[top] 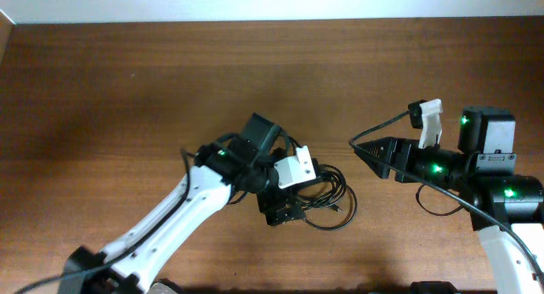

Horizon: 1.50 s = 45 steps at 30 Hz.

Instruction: Untangle cables

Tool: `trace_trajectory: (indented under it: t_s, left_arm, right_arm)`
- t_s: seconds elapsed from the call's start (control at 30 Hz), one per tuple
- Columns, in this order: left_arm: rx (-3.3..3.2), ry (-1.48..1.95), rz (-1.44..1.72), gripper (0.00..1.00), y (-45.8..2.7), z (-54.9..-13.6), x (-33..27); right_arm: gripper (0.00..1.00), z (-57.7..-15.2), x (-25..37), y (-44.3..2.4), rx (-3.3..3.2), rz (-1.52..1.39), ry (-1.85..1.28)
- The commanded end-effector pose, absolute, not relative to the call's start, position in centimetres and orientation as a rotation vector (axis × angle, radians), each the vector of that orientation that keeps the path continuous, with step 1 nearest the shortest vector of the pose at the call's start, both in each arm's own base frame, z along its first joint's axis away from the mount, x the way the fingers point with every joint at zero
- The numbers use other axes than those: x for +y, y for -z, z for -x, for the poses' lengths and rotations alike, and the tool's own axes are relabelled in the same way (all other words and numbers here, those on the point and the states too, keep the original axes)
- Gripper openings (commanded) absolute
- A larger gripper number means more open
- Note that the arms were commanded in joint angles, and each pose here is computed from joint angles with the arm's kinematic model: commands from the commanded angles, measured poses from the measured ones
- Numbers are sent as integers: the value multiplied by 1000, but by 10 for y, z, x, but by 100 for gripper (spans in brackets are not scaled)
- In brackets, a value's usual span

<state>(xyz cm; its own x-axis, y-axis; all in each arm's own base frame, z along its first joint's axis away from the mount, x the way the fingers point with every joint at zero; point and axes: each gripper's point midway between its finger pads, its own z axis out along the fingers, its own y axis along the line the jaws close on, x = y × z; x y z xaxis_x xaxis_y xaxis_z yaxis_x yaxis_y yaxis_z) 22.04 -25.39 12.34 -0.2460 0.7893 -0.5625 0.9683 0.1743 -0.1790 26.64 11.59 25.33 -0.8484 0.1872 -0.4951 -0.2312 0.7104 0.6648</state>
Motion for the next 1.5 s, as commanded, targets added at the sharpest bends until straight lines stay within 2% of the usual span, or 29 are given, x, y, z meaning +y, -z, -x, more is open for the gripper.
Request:
trace_trajectory:
  t_s: [0.0, 0.43, 0.57, 0.63, 0.67, 0.77, 0.8, 0.93, 0.97, 1.03, 1.07, 1.1, 1.2, 1.37, 1.43, 1.47]
  left_arm:
    - [2007, 781, -1818, 99, -109, -212, -263]
    - [1908, 927, -1941, 99, -85, -200, -272]
    - [1899, 934, -1967, 92, -77, -200, -272]
    - [1903, 935, -1969, 75, -76, -200, -272]
    - [1902, 929, -1973, 59, -75, -200, -271]
    - [1917, 895, -1981, 6, -72, -203, -269]
    - [1917, 895, -1982, 0, -72, -202, -269]
    - [1917, 896, -1981, 0, -72, -202, -269]
    - [1919, 897, -1981, 9, -72, -202, -269]
    - [1911, 920, -1981, 52, -73, -199, -271]
    - [1912, 927, -1988, 60, -71, -197, -272]
    - [1914, 936, -2002, 62, -68, -194, -273]
    - [1917, 966, -2063, 62, -55, -181, -280]
    - [1919, 979, -2105, 57, -41, -174, -285]
    - [1931, 987, -2108, 36, -36, -173, -285]
    - [1936, 987, -2110, 20, -34, -173, -285]
  right_arm:
    - [74, -268, 114, -258, 2351, 74, -994]
    - [74, -272, 114, -260, 2330, 92, -980]
    - [74, -272, 114, -260, 2330, 92, -980]
    - [74, -272, 114, -260, 2330, 92, -980]
    - [74, -272, 114, -260, 2330, 92, -980]
    - [74, -272, 114, -260, 2331, 92, -981]
    - [74, -272, 114, -260, 2331, 92, -982]
    - [74, -272, 114, -260, 2331, 91, -982]
    - [74, -272, 114, -260, 2331, 91, -982]
    - [74, -272, 114, -260, 2331, 91, -982]
    - [74, -272, 114, -260, 2331, 91, -981]
    - [74, -272, 114, -260, 2331, 92, -981]
    - [74, -273, 112, -259, 2335, 84, -963]
    - [74, -273, 112, -259, 2335, 84, -963]
    - [74, -272, 112, -259, 2338, 82, -964]
    - [74, -272, 112, -259, 2337, 83, -964]
